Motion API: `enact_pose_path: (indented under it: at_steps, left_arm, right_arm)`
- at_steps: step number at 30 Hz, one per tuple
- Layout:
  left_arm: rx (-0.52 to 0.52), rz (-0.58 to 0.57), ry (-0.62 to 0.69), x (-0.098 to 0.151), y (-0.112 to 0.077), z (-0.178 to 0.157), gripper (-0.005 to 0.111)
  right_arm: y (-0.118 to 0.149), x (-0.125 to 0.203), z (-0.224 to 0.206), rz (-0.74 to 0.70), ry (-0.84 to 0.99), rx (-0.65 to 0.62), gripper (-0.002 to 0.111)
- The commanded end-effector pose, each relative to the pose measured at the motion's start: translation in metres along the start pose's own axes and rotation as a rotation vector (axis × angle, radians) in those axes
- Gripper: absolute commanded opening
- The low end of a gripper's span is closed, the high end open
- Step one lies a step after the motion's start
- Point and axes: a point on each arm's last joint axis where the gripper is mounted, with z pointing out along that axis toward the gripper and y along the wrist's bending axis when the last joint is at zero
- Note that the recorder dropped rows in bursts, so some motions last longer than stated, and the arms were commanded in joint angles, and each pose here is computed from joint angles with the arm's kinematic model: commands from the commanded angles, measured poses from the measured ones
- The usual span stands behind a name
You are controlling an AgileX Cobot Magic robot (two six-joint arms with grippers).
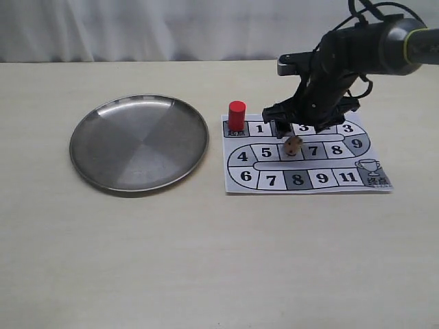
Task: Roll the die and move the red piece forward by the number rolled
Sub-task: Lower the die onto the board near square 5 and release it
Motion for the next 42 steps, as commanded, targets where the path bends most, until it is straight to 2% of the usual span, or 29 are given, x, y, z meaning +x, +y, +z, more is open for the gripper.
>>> enact_pose_path:
  at_steps: [1, 3, 5, 9, 10, 12, 20, 29, 32, 38, 42]
  left_arm:
    - [0.003, 0.0, -0.008, 0.0, 0.0, 0.0, 0.0]
    - [0.003, 0.0, -0.008, 0.0, 0.0, 0.0, 0.0]
    - [0.003, 0.0, -0.008, 0.0, 0.0, 0.0, 0.0]
    - [0.003, 0.0, -0.008, 0.0, 0.0, 0.0, 0.0]
    - [0.003, 0.0, -0.008, 0.0, 0.0, 0.0, 0.0]
    - [0.003, 0.0, -0.008, 0.0, 0.0, 0.0, 0.0]
    - [0.003, 0.0, -0.008, 0.0, 0.0, 0.0, 0.0]
    - [0.003, 0.0, -0.008, 0.0, 0.0, 0.0, 0.0]
    - [0.003, 0.0, -0.008, 0.0, 0.0, 0.0, 0.0]
    - [0.003, 0.0, -0.008, 0.0, 0.0, 0.0, 0.0]
    - [0.003, 0.0, -0.008, 0.0, 0.0, 0.0, 0.0]
  right_arm:
    - [-0.002, -0.016, -0.041, 0.0, -0.098, 0.001, 0.081]
    - [-0.003, -0.021, -0.062, -0.004, -0.154, -0.005, 0.075]
    - [-0.003, -0.024, -0.085, -0.001, -0.208, -0.011, 0.062]
    - [-0.005, -0.026, -0.122, 0.0, -0.284, -0.016, 0.027]
    - [-0.006, -0.025, -0.131, 0.001, -0.303, -0.017, 0.015]
    - [-0.007, -0.022, -0.14, 0.001, -0.316, -0.019, 0.005]
    - [-0.011, 0.009, -0.14, -0.015, -0.274, -0.003, 0.004]
    - [-0.01, 0.06, -0.081, -0.041, -0.244, -0.03, 0.004]
    - [-0.005, 0.078, -0.062, -0.109, -0.255, -0.042, 0.004]
    - [0.02, 0.111, -0.021, -0.282, -0.271, -0.09, 0.004]
    - [0.027, 0.119, -0.001, -0.317, -0.257, -0.102, 0.004]
